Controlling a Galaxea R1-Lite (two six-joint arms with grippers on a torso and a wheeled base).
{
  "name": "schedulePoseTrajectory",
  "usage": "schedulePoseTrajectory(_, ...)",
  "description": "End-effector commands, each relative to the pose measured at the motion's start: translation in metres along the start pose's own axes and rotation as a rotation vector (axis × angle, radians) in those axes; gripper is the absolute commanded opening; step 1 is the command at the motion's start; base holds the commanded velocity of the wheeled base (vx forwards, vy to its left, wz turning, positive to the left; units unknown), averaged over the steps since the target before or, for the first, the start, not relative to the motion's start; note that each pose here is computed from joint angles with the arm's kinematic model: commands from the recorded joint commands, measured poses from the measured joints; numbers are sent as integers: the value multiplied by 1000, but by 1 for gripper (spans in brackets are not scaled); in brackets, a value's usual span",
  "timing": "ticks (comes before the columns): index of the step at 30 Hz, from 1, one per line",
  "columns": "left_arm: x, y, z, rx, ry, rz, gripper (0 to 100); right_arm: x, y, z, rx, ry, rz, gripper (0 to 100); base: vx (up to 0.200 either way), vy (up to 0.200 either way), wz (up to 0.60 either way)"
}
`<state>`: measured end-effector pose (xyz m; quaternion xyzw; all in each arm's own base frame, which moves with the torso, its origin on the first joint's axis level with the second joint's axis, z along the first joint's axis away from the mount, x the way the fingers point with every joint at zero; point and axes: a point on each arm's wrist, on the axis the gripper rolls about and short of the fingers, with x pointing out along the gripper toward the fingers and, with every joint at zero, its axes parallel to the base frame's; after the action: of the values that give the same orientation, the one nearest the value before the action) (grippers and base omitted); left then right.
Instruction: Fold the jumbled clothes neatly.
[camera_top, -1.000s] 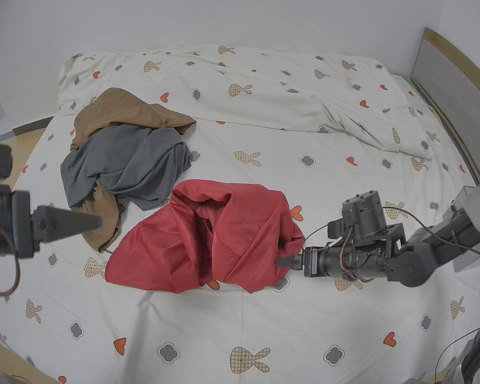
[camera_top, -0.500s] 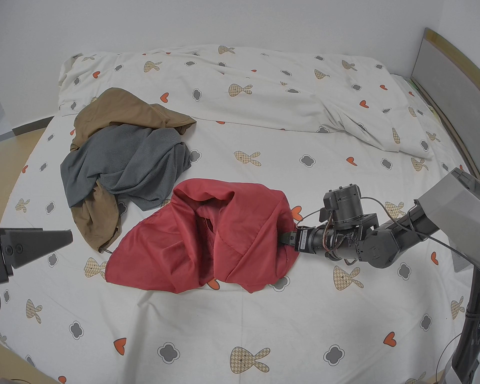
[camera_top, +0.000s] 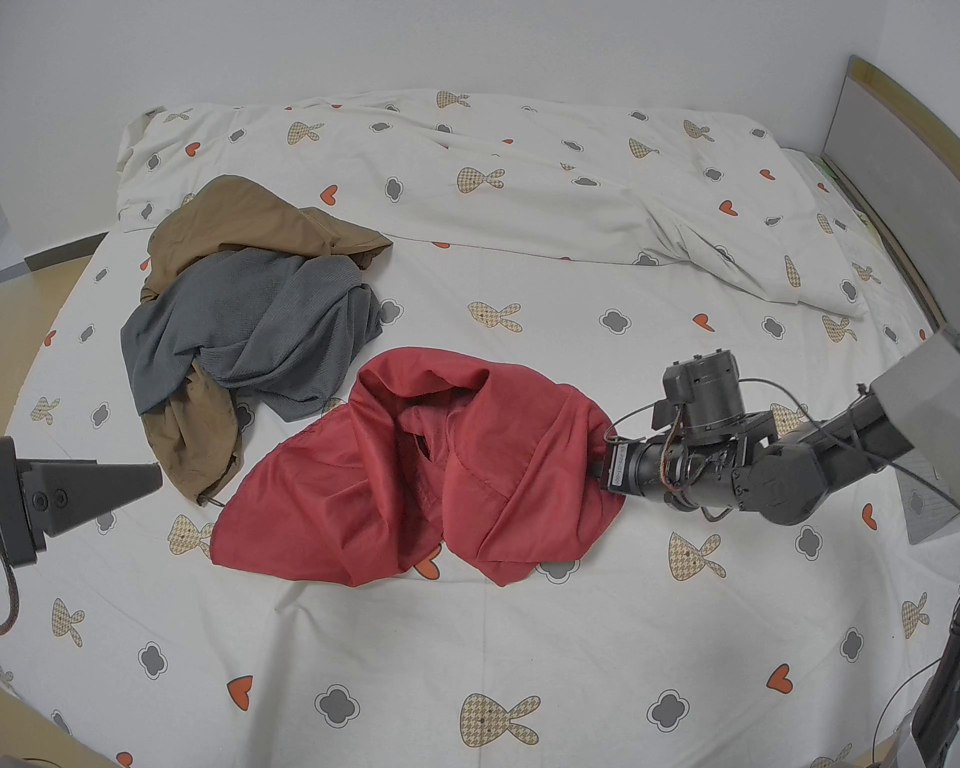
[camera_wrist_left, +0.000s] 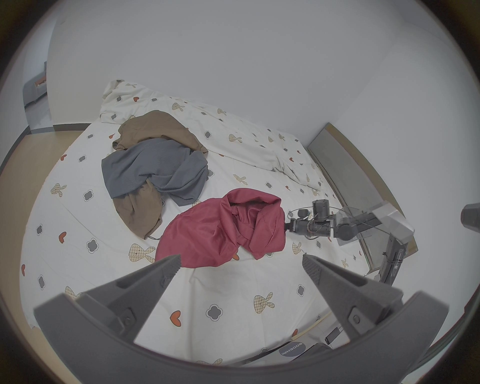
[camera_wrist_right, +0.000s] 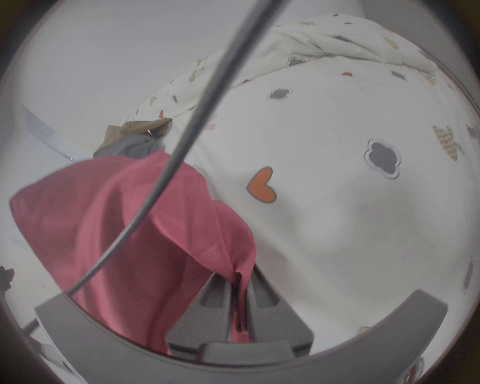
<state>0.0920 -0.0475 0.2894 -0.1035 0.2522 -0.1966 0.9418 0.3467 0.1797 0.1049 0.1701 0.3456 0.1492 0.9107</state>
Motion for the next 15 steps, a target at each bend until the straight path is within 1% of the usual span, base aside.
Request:
schedulePoseTrajectory(1,1,0,1,-2,2,4,100,-68,6,34,15,-114,21,0,0,0,0)
schedulePoseTrajectory(4,0,0,1,-2,-2,3,100,-99,0,48,21,-172,12,0,0,0,0)
schedulePoseTrajectory(6,-1,0,1,-2,-5,2,100,-123,-7,59,1,-223,-11,0,0,0,0)
schedulePoseTrajectory(7,-1,0,1,-2,-5,2,100,-128,-10,61,-8,-233,-20,0,0,0,0)
schedulePoseTrajectory(9,-1,0,1,-3,-7,2,100,-156,-21,69,-63,-289,-75,0,0,0,0)
schedulePoseTrajectory(10,-1,0,1,-2,-8,1,100,-166,-27,72,-78,-309,-102,0,0,0,0)
schedulePoseTrajectory(11,-1,0,1,-2,-8,1,100,-166,-27,72,-78,-309,-102,0,0,0,0)
schedulePoseTrajectory(12,-1,0,1,-2,-8,1,100,-182,-34,76,-105,-341,-136,0,0,0,0)
schedulePoseTrajectory(15,-1,0,1,-2,-8,1,100,-199,-43,79,-114,-382,-169,0,0,0,0)
